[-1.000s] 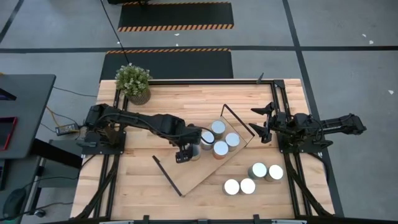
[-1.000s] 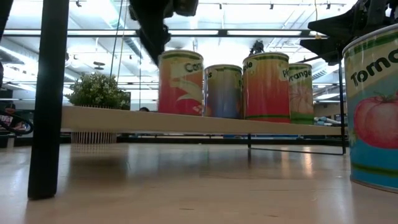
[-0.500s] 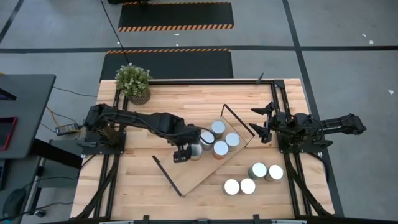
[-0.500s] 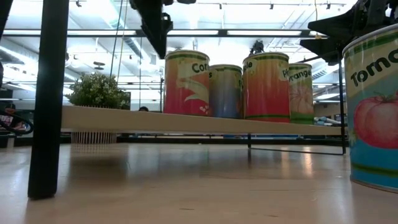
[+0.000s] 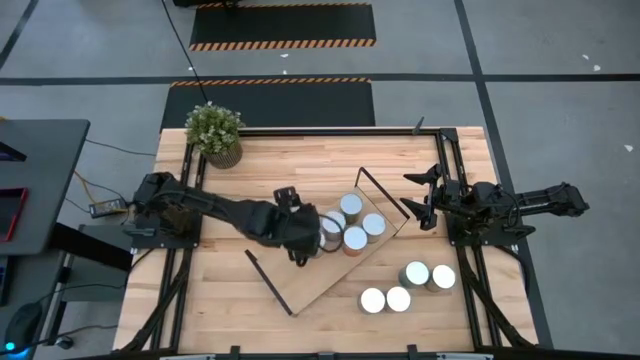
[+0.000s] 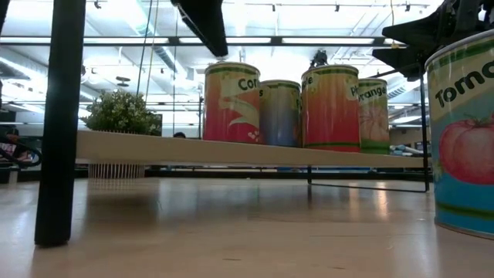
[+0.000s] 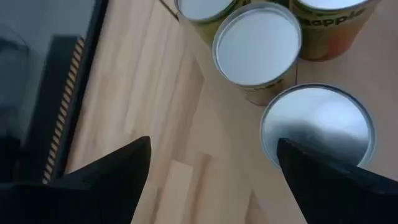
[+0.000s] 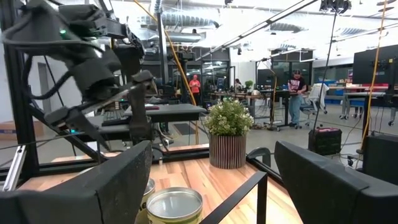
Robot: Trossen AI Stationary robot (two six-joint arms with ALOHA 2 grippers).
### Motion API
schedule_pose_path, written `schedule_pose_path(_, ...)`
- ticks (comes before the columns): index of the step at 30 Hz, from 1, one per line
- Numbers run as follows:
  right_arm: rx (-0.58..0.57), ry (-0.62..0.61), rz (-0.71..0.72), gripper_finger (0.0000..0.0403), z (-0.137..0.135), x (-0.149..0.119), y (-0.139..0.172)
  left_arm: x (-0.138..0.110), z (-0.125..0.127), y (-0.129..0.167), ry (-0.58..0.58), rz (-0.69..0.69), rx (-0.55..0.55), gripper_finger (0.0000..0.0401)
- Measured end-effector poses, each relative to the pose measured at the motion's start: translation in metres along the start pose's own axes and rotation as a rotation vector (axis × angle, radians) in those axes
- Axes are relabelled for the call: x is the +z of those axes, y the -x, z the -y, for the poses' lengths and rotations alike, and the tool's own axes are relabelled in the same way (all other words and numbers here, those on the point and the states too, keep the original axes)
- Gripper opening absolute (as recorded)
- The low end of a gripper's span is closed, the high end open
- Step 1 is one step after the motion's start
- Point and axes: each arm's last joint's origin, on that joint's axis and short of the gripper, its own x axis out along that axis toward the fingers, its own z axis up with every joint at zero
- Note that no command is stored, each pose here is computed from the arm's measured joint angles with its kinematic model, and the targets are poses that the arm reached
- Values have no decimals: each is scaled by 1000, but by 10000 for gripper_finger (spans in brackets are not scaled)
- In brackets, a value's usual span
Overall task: Pick and place cans onto a shelf
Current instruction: Put the canned corn on the shelf, then put the canned oranges on the shelf
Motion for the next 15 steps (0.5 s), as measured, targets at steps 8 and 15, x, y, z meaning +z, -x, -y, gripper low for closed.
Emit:
schedule_pose_path(8, 3, -1, 2, 347, 0, 0, 0, 3, -17, 18, -140, 153, -10, 355)
schedule_pose_path(15, 1, -1, 3, 347, 0, 0, 0, -13, -34, 20, -257, 316, -127, 355)
